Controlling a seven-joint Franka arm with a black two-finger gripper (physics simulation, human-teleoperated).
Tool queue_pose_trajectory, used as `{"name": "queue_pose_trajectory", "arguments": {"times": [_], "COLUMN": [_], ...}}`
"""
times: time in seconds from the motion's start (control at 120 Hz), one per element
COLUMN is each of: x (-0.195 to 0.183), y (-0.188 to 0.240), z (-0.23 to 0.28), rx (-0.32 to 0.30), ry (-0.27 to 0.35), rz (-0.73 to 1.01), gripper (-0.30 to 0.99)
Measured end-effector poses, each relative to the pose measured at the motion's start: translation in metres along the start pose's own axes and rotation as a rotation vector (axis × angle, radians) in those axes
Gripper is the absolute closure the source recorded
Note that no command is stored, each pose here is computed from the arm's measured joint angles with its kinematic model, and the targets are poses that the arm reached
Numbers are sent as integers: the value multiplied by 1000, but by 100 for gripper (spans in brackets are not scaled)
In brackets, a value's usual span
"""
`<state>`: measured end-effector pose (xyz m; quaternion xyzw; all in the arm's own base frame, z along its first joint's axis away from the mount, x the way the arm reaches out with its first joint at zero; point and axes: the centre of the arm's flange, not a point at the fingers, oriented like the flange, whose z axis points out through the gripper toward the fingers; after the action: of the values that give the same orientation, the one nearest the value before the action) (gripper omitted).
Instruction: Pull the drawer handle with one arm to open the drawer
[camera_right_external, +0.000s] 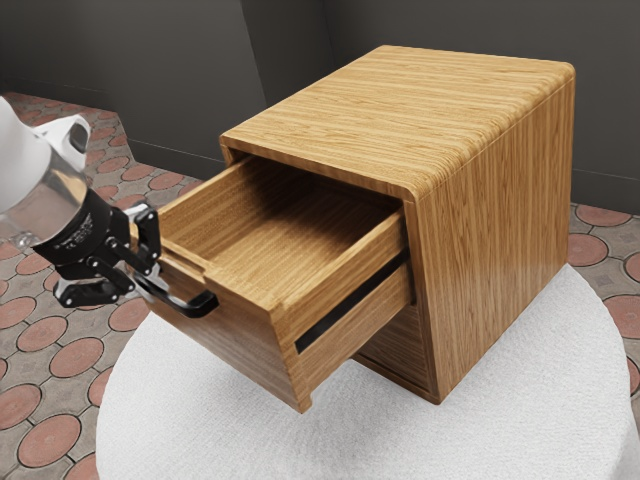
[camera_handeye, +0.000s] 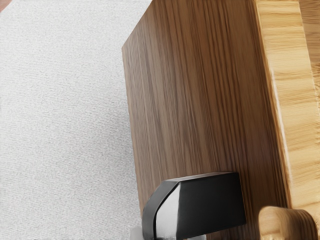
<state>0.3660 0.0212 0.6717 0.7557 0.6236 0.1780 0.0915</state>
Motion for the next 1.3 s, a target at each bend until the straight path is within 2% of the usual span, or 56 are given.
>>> {"name": "queue_pose_trajectory", "arguments": {"times": [0.6,0.925,1.15,1.3], "x": [-8,-9,-10,-11], "y": [-57,-68,-73,-79], "z": [-16,-20,-30,-36], "rx": [-44,-57,-83,-99], "ry": [21,27,30,34], "rz": [-23,-29,-24,-18], "gripper": [79,78,59,33]}}
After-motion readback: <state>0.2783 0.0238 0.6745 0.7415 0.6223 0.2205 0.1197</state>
